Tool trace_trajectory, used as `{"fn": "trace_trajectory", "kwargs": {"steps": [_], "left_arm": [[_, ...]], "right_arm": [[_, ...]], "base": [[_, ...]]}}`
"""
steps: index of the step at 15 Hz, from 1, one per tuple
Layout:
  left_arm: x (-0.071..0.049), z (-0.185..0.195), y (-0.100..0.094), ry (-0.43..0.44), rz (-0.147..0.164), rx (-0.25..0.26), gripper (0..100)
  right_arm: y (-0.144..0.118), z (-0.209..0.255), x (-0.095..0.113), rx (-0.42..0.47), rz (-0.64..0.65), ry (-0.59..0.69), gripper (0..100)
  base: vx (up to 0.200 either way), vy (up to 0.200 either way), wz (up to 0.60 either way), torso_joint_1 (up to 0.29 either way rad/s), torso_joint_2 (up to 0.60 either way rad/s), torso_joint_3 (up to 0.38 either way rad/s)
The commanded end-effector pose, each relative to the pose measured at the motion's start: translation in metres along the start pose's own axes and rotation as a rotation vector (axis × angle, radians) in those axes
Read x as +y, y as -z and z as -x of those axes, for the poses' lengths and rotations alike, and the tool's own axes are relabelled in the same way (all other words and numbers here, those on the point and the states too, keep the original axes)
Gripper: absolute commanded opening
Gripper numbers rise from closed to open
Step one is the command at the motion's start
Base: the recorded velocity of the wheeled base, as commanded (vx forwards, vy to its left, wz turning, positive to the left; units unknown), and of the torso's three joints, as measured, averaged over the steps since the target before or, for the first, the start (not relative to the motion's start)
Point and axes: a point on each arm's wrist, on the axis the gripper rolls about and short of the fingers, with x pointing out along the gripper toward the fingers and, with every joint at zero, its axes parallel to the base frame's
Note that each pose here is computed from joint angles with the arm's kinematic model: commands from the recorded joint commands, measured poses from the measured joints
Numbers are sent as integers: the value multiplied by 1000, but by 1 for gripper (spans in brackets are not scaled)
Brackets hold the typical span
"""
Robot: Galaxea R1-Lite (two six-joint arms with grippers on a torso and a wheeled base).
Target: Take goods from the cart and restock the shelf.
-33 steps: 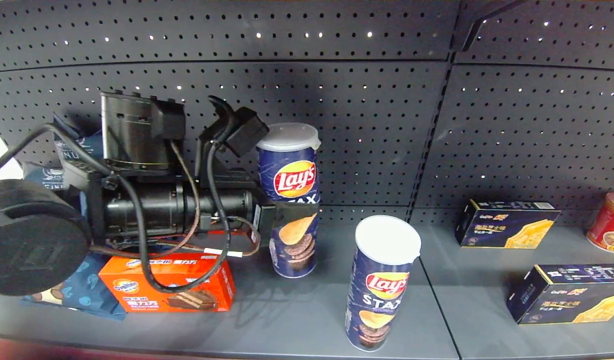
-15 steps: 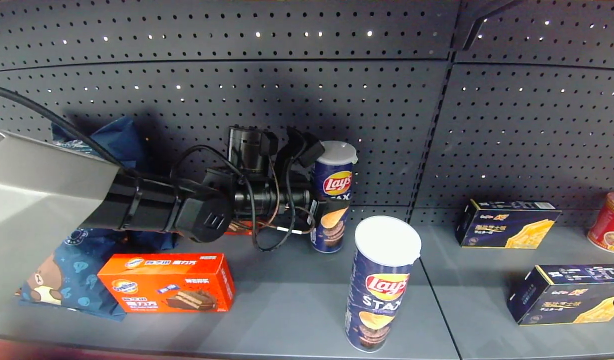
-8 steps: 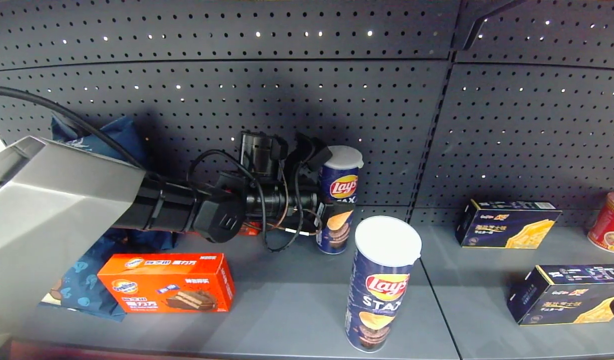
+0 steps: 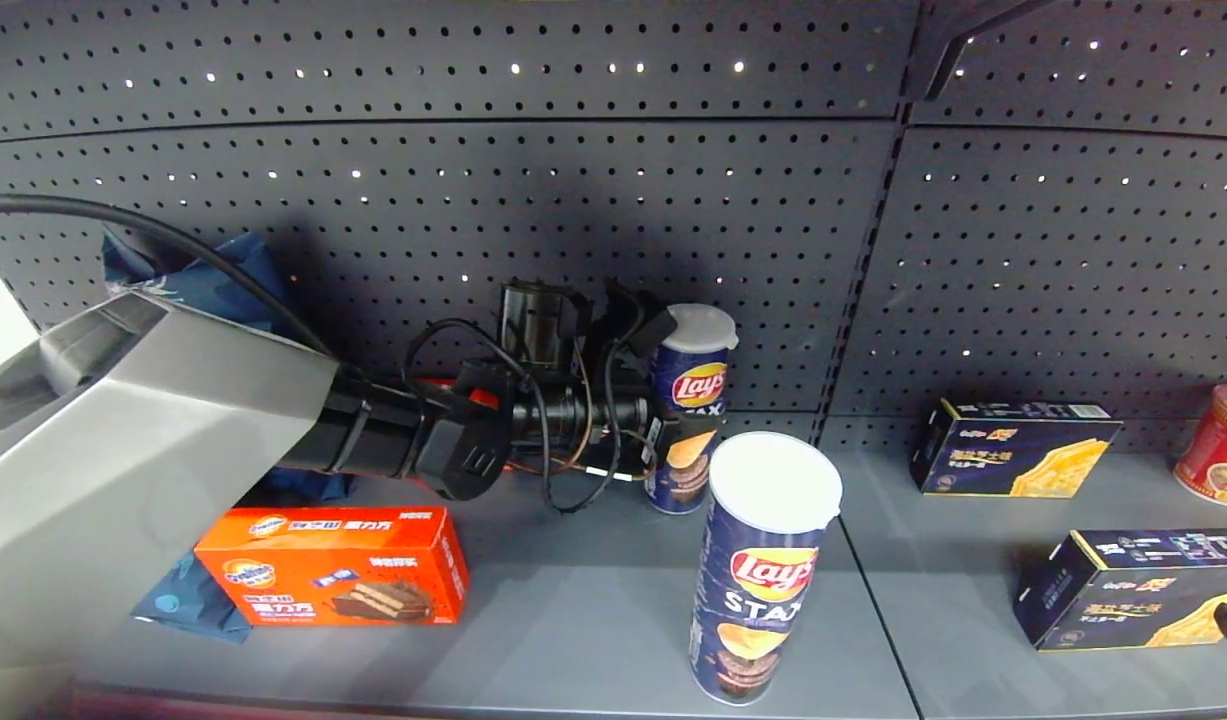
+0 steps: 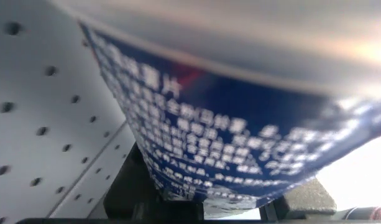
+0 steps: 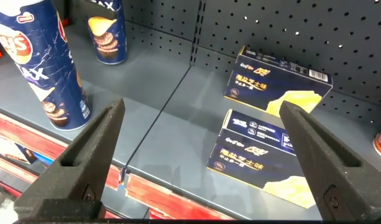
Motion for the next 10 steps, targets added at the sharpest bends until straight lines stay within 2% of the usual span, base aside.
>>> {"fn": "trace_trajectory", "kwargs": {"steps": [1,3,4,9,10], "left_arm": [[1,-2,4,2,5,7,0],[1,-2,4,2,3,7,0],[1,-2,4,2,3,7,100],[-1,-1,5,1,8,13,100],[-1,4,0,-3,3,4,100]], "right_arm": [[1,-1,0,5,0,-1,100],[2,-1,1,7,2,-3,100],[2,-1,1,7,2,-3,100],[4,-1,1,14,4,-14,100],[9,-2,2,31,-1,-19,100]], "base": [[0,0,0,0,0,0],[0,0,0,0,0,0],[0,0,0,0,0,0],[0,0,0,0,0,0],[0,0,0,0,0,0]]}}
